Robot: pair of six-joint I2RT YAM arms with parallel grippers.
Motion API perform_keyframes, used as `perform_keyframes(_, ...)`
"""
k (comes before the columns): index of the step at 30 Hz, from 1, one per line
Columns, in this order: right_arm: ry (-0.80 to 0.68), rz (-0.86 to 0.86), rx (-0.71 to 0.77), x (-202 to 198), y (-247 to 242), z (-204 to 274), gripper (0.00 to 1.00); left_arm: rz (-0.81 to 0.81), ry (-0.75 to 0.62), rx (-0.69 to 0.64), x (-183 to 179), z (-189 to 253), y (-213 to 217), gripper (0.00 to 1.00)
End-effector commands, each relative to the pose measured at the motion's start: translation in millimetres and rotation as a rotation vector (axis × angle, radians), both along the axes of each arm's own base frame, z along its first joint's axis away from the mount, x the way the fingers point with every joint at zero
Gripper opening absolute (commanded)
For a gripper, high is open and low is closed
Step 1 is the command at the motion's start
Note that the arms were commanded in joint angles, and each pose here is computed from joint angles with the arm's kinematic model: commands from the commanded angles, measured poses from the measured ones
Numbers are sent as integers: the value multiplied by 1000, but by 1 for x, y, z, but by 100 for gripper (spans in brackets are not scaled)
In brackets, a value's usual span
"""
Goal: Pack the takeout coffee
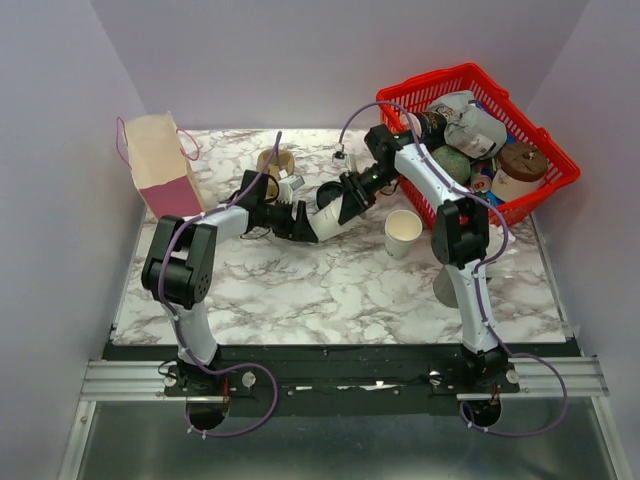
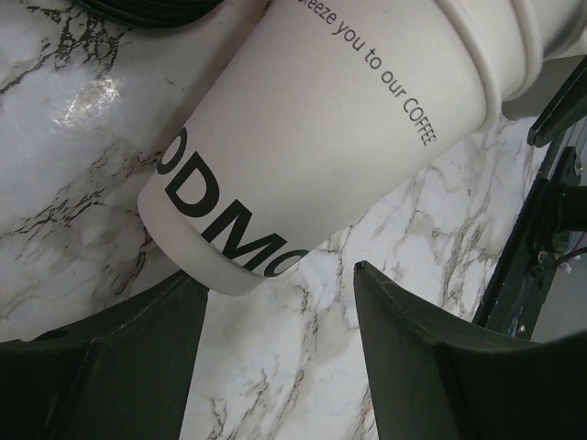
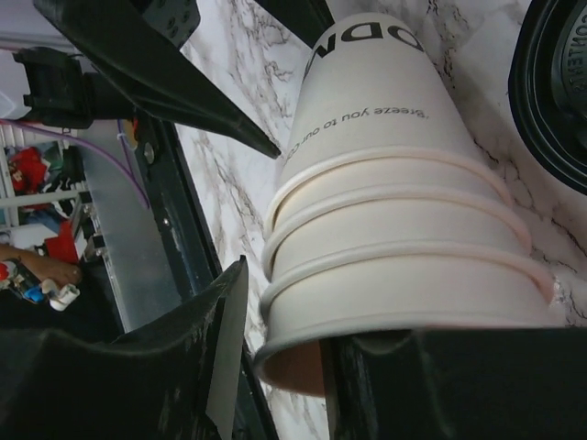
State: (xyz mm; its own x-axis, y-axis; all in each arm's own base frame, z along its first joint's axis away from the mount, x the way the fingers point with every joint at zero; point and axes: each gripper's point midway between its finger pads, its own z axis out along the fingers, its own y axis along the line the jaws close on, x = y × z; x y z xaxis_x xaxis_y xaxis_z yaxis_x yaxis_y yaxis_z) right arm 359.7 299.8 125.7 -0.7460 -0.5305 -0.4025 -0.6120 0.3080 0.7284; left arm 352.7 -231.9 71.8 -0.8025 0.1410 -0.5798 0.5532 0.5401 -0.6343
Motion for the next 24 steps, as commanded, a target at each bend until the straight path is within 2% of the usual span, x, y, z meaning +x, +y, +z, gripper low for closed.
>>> perform_keyframes(1,-104,11,-41,11,4,0,36,-46,-41,-60,6,14,-13,72)
perform_keyframes(5,-203,12,-106,20,-7,4,25,-43,-61,-68,9,17,-14,75)
perform_keyframes(13,-449,32,-294,36,-45,19,20,-60,-169,-88,11,43,-14,90)
perform_keyframes(14,-463,40,-354,35,-56,9,20,-60,-178,-85,11,44,-14,91)
perform_keyframes(17,-572,37,-420,45,-71,18,19,-61,-211,-78,11,49,-10,92)
perform_keyframes(24,-681,64,-596,53,-107,22,17,-51,-221,-80,18,51,-4,92)
